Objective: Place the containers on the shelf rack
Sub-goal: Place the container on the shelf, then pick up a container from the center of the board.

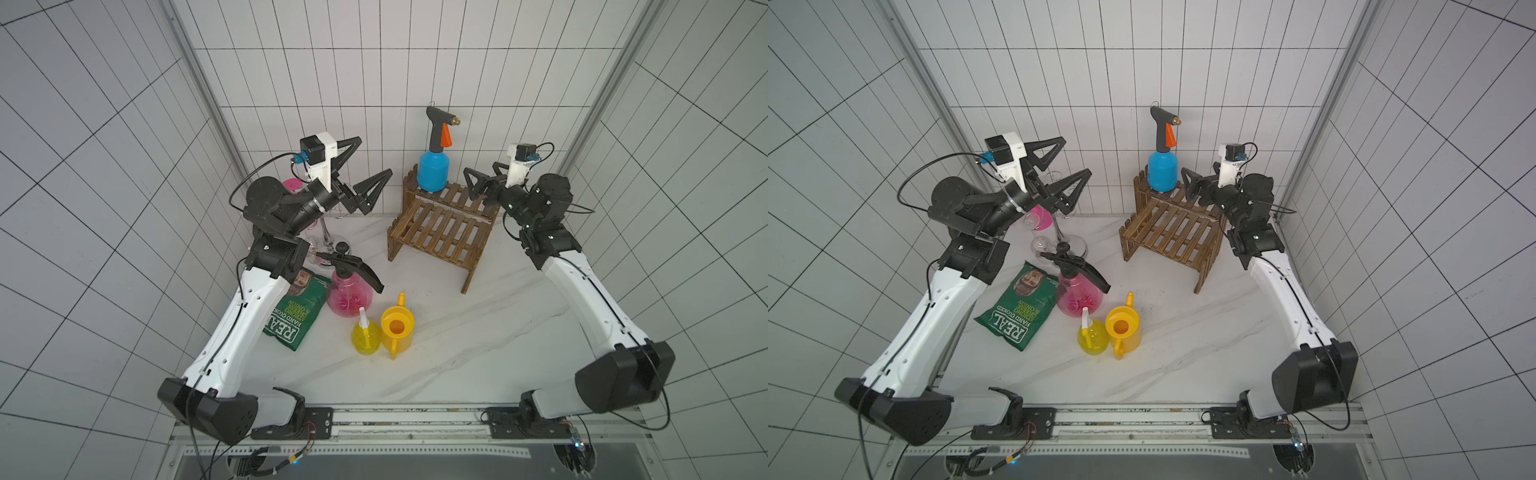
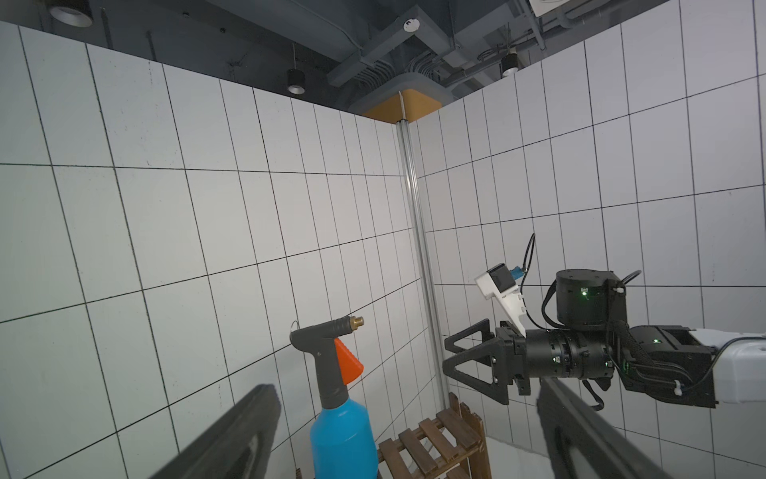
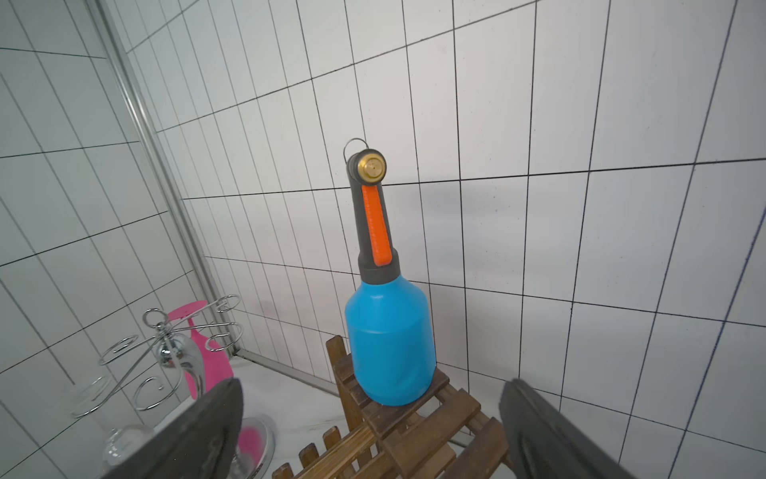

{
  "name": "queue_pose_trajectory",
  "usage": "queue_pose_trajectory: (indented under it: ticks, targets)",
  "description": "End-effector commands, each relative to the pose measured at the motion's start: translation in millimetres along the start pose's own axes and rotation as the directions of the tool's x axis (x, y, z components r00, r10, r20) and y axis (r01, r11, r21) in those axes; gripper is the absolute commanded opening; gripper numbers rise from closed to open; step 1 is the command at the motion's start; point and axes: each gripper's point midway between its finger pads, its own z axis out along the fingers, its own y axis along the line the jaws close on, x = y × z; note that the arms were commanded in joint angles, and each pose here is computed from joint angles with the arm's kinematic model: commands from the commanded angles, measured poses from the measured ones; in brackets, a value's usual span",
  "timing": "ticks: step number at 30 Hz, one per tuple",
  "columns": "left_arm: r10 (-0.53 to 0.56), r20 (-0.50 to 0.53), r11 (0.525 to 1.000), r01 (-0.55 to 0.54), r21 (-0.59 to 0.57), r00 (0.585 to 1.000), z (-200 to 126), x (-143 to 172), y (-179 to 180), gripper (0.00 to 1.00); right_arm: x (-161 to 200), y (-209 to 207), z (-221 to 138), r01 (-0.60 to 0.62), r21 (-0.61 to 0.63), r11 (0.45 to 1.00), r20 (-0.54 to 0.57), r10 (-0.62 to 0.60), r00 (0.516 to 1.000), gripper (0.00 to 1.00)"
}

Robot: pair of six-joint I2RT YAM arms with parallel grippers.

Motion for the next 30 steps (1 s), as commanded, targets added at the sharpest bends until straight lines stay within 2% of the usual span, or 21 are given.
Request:
queue_pose_trajectory:
  ticks: [1,3,4,5,8,10,12,15,17,20,22,24,27,30]
  targets:
    - [-0.204,0.023,0.979,0.204,0.016,0.979,-12.7,8.4,-11.7,0.98,-10.0,37.9,-43.3,-0.038,-0.156,0.987,0.087,0.052,0.995,0.99]
    - [-0.281,0.008,0.960,0.281,0.005,0.960,-22.4,38.9,-23.0,0.98,5.6,53.3,-65.8,-0.065,-0.226,0.972,0.084,0.086,0.993,0.99]
    - [-0.289,0.029,0.957,0.289,0.012,0.957,-28.3,40.2,-34.0,0.98,9.5,58.4,-73.3,-0.069,-0.248,0.966,0.085,0.092,0.992,0.99]
    - [-0.309,0.017,0.951,0.309,0.007,0.951,-32.8,58.2,-44.0,0.98,14.2,66.1,-82.9,-0.069,-0.282,0.957,0.086,0.097,0.992,0.99]
    - [-0.317,-0.017,0.948,0.317,0.030,0.948,-42.2,83.7,-80.8,0.98,45.0,82.5,-100.5,-0.119,-0.354,0.928,0.030,0.138,0.990,0.99]
    - [-0.328,-0.101,0.941,0.334,0.056,0.939,-47.7,103.9,-105.4,0.98,68.8,99.2,-108.5,-0.149,-0.409,0.900,-0.045,0.143,0.989,0.99]
    - [-0.367,-0.192,0.922,0.383,0.053,0.910,-55.4,126.4,-123.1,0.97,98.9,116.0,-116.5,-0.184,-0.444,0.877,-0.152,0.129,0.980,0.99]
    - [-0.427,-0.281,0.895,0.447,0.008,0.860,-73.6,160.3,-138.1,0.97,146.3,135.3,-127.3,-0.240,-0.458,0.856,-0.285,0.115,0.952,0.99]
    - [-0.467,-0.287,0.876,0.481,-0.024,0.836,-86.6,172.5,-141.7,0.97,171.4,141.0,-130.0,-0.277,-0.425,0.862,-0.351,0.126,0.928,0.99]
    - [-0.508,-0.344,0.859,0.492,-0.142,0.789,-112.1,196.8,-137.4,0.97,201.8,145.8,-138.9,-0.306,-0.363,0.880,-0.446,0.124,0.886,0.99]
    - [-0.540,-0.334,0.842,0.495,-0.217,0.772,-133.8,206.1,-133.3,0.97,224.5,145.1,-150.3,-0.321,-0.321,0.891,-0.493,0.132,0.860,0.99]
    - [-0.578,-0.269,0.812,0.511,-0.283,0.770,-153.7,211.7,-125.6,0.97,241.4,148.9,-166.2,-0.346,-0.306,0.887,-0.523,0.147,0.840,0.99]
    - [-0.586,-0.142,0.784,0.514,-0.348,0.798,-175.0,206.0,-110.6,0.98,261.8,160.4,-188.6,-0.373,-0.286,0.883,-0.572,0.154,0.806,1.00]
    - [-0.577,-0.075,0.766,0.508,-0.394,0.813,-188.2,201.3,-100.3,0.99,284.2,175.6,-207.1,-0.348,-0.240,0.906,-0.641,0.121,0.757,0.99]
